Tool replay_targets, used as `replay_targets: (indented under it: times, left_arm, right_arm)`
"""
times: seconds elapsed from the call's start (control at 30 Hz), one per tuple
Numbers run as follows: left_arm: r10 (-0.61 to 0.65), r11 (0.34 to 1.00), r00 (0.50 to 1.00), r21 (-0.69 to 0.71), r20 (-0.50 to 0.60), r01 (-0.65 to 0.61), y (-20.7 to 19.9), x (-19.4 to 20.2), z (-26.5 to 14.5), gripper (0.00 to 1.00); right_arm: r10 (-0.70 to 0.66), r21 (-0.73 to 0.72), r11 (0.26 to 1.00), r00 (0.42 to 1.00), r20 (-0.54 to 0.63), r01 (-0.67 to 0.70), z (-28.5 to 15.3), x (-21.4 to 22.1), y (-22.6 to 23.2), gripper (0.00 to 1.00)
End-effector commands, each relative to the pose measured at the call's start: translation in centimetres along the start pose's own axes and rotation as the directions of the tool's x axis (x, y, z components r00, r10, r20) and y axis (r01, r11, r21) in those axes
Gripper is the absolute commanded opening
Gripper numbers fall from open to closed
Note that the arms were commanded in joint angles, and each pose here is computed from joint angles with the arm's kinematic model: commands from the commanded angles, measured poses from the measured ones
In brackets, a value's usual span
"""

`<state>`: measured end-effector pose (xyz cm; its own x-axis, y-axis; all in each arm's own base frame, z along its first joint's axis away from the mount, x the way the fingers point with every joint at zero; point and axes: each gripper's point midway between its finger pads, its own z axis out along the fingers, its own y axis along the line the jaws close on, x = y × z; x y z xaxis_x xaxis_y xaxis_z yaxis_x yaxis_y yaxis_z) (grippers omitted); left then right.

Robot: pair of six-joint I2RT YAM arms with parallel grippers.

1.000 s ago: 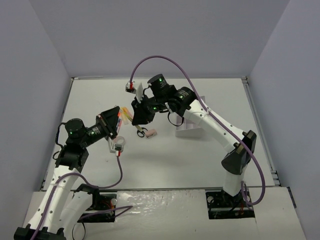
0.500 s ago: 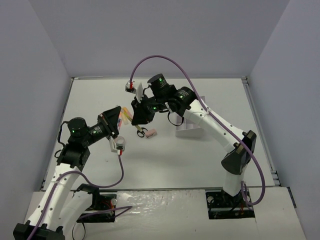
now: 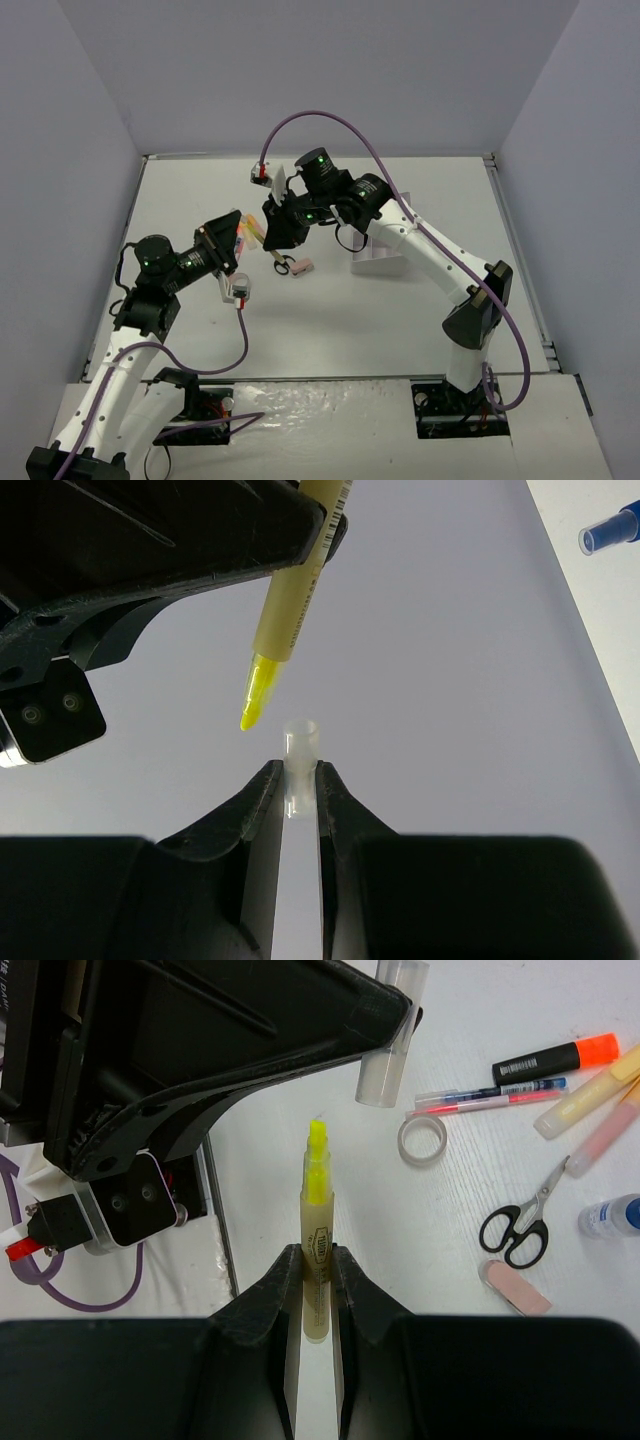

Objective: Sort the stationery into containers

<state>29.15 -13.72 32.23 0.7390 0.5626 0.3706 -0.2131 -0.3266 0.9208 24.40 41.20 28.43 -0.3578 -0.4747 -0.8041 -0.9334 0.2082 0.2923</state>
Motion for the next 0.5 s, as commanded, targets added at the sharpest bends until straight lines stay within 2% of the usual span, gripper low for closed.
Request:
replay_targets:
  times: [0.0, 0.47]
  left_arm:
    - [0.456, 0.884, 0.887, -0.084, -0.073, -0.461, 6.47, 0.69, -1.1, 0.0]
    - [0.473, 0.871, 0.876, -0.103, -0.091, -0.481, 7.1, 0.75, -1.22, 0.0]
  right_arm:
    - [-0.039, -0.016, 0.999, 0.997, 0.062, 0.04, -0.7, -1.9, 0.42, 0.0]
    - [-0.031, -0.017, 0.999, 0.998, 0.056, 0.032, -0.54, -1.69, 0.31, 0.0]
